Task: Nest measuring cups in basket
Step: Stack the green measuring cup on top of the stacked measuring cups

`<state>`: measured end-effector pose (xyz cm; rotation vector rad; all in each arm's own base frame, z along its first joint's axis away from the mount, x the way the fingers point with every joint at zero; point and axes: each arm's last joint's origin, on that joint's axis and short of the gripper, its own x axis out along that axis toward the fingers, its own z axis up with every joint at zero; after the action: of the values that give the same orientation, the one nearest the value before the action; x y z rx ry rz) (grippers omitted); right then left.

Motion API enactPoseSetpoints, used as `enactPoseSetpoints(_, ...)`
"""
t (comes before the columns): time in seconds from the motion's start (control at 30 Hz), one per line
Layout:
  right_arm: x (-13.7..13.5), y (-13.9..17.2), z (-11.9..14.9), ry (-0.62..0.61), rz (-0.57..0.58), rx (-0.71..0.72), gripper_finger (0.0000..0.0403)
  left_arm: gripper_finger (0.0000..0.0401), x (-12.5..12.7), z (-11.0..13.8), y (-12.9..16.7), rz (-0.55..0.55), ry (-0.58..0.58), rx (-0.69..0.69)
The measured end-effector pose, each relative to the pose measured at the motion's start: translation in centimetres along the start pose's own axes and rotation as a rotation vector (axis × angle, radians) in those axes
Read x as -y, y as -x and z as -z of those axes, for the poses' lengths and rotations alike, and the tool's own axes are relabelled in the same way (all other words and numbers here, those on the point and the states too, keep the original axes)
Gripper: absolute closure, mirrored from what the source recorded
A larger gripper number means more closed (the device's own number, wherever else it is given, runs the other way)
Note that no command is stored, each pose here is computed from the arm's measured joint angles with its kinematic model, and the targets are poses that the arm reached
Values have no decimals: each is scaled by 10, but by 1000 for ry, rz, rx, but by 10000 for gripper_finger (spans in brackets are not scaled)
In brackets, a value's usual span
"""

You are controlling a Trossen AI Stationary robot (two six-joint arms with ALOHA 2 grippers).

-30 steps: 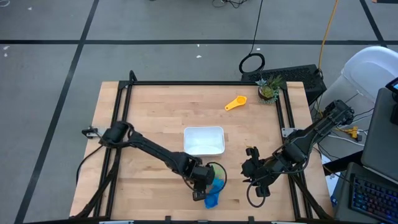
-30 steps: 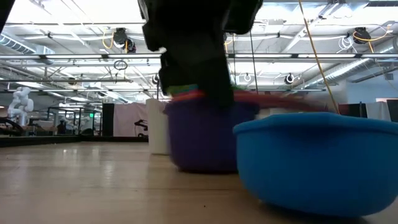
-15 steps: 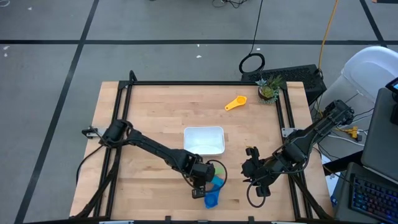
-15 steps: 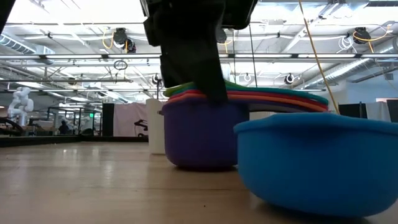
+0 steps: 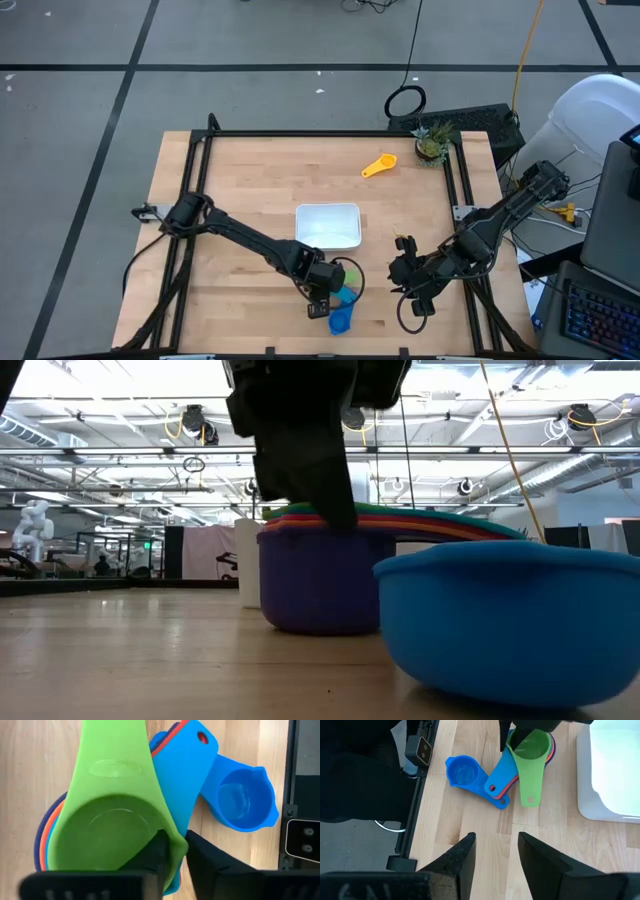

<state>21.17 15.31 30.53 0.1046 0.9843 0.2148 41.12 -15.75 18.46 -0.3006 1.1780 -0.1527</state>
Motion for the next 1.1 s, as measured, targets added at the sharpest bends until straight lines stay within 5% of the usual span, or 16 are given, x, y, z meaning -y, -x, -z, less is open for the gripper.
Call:
enactPoseSetpoints(0.1, 0, 0, 0, 0, 0, 0, 264, 373, 1, -2, 4, -4, -17, 18)
enactPoseSetpoints(0.37, 0, 0, 0, 0, 0, 0, 264, 346, 0, 0, 6, -5, -6, -5)
enactPoseSetpoints(0.53, 0, 0, 0, 0, 0, 0, 264, 373, 0, -1, 9, -6, -12, 3)
enactPoseSetpoints(1.1, 0, 0, 0, 0, 0, 0, 264, 356, 0, 0, 8, 3, -9, -7)
